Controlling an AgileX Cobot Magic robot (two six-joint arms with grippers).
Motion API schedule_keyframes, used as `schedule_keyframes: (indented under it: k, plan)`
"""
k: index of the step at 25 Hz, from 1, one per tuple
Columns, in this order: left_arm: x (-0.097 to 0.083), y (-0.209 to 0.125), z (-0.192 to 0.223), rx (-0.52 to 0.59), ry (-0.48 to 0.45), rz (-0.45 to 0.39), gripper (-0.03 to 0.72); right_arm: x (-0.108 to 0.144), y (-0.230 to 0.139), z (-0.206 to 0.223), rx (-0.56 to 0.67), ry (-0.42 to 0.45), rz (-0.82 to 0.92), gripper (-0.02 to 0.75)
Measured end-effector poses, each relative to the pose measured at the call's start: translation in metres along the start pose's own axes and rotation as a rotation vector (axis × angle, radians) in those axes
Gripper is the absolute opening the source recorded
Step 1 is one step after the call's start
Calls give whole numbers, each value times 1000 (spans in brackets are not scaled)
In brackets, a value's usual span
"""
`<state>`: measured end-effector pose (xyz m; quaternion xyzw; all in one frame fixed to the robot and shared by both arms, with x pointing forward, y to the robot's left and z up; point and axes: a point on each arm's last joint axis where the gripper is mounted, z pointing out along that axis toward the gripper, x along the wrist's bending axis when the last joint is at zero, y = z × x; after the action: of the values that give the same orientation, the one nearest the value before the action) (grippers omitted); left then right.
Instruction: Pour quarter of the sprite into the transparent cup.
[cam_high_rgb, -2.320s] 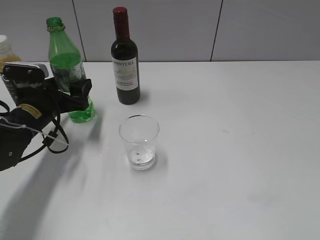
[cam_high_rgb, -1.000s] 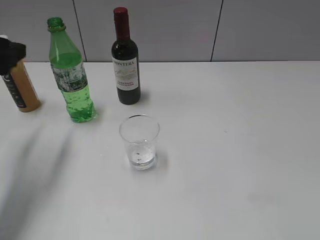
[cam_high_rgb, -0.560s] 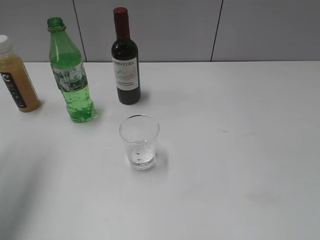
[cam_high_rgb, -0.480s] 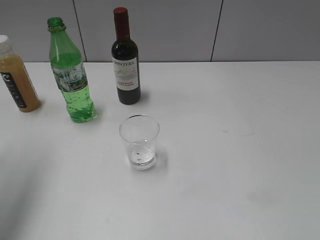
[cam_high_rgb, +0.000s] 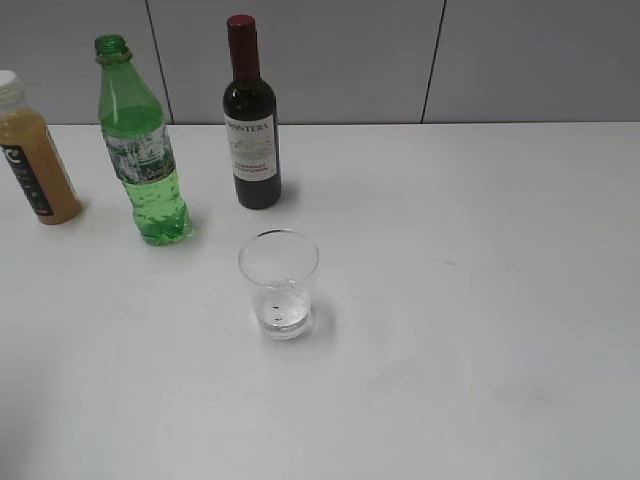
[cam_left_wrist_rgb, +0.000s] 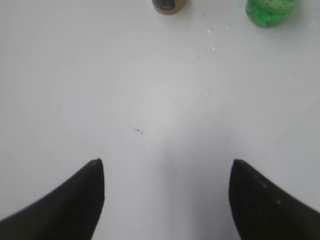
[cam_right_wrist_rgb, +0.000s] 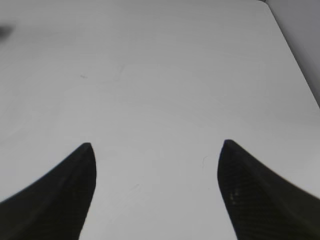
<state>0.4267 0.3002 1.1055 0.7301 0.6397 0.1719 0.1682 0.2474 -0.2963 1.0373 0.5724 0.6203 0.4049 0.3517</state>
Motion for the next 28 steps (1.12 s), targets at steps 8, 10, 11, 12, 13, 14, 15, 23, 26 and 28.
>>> schedule_keyframes:
  k: [8,10,11,12,13,14,15,23,26,28]
  plan:
    - [-12,-74,4,1,-25,-14,589,0,0,0,0,0,0,584]
    - [-14,-88,1,-34,-21,-12,589,0,0,0,0,0,0,584]
    - [-15,-95,1,-48,-19,-13,589,0,0,0,0,0,0,584]
    - [-16,-101,-1,-78,-16,-12,589,0,0,0,0,0,0,584]
    - [-17,-108,-3,-106,-14,-12,589,0,0,0,0,0,0,584]
    - [-18,-114,-4,-132,-12,-12,589,0,0,0,0,0,0,584]
    - [-19,-119,-5,-150,-14,-13,589,0,0,0,0,0,0,584]
    - [-26,-147,-19,-334,-31,-22,589,0,0,0,0,0,0,584]
    - [-28,-155,-25,-394,-24,-18,589,0,0,0,0,0,0,584]
    - [-29,-161,-28,-434,-19,-15,589,0,0,0,0,0,0,584]
